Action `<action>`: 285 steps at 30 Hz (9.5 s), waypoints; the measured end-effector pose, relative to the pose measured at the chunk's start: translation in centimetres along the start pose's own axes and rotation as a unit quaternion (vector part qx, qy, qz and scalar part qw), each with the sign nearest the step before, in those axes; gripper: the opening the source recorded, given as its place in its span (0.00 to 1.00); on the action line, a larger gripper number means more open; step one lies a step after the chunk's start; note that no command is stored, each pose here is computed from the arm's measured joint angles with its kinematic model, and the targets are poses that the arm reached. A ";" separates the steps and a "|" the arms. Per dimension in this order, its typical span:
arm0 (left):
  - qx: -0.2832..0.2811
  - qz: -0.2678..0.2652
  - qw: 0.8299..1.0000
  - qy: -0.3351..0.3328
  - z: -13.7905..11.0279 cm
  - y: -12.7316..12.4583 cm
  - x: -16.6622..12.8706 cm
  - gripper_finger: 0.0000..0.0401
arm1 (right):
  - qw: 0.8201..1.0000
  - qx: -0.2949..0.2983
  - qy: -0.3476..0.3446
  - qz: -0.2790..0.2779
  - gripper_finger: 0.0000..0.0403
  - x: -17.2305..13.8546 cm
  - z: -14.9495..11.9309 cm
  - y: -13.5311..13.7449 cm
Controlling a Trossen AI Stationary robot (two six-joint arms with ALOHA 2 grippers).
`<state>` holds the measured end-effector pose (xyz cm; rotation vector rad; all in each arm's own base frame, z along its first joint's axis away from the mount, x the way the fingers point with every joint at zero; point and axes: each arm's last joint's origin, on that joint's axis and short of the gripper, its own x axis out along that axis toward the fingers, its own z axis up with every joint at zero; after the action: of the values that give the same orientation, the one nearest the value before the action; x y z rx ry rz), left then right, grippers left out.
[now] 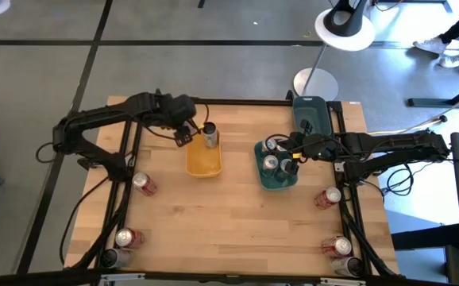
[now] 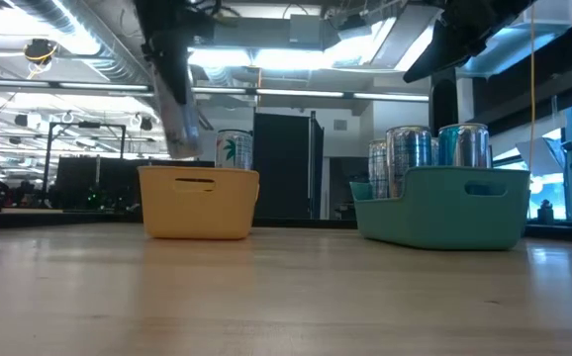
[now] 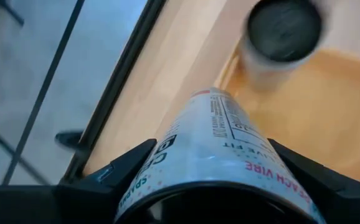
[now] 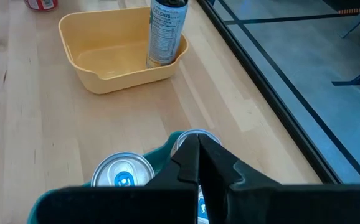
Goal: Sort soda cans
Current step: Put the top white-pink soda can into the yellow bin, then put the left white-pink soda can into the yellow bin
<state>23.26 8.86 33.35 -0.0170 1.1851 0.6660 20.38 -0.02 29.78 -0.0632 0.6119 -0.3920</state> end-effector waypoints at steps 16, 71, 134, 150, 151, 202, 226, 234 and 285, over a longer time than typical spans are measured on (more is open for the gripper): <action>0.041 -0.013 0.999 0.030 0.6 -4.0 3.1 0.63 | 1.000 0.000 0.000 0.000 0.01 0.0 0.0 0.0; 0.023 -0.061 0.997 0.032 1.2 -1.7 4.5 0.81 | 1.000 -0.002 0.002 0.000 0.01 0.0 0.0 0.0; 0.147 -0.161 0.953 -0.209 -5.8 -8.1 -9.9 0.98 | 1.000 0.003 0.002 0.000 0.01 0.0 0.0 0.0; 0.020 -0.276 0.946 -0.171 -7.7 -10.4 -11.8 0.97 | 1.000 0.000 0.022 0.008 0.01 0.0 -0.4 0.0; 0.010 -0.280 0.944 -0.173 -7.7 -10.5 -11.9 0.97 | 1.000 0.003 0.023 0.014 0.01 0.0 -0.4 0.0; -0.105 -0.260 0.882 0.378 -23.0 -23.0 -14.9 0.97 | 0.993 -0.014 0.042 0.112 0.01 -0.1 -0.7 0.6; 0.003 -0.231 0.905 0.357 -26.6 -27.0 -13.1 0.97 | 0.993 -0.011 0.042 0.112 0.01 -0.1 -0.7 0.6; 0.027 -0.229 0.906 0.356 -27.2 -28.2 -12.4 0.90 | 0.993 -0.011 0.042 0.112 0.01 -0.1 -0.7 0.6; 0.013 -0.267 0.963 0.041 -5.5 -22.9 -12.0 0.64 | 0.947 0.048 -0.157 0.277 0.01 1.4 3.9 3.5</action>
<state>27.25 -17.21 34.02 -0.3350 1.2010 0.1739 24.83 2.52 31.57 0.1381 0.2738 0.1369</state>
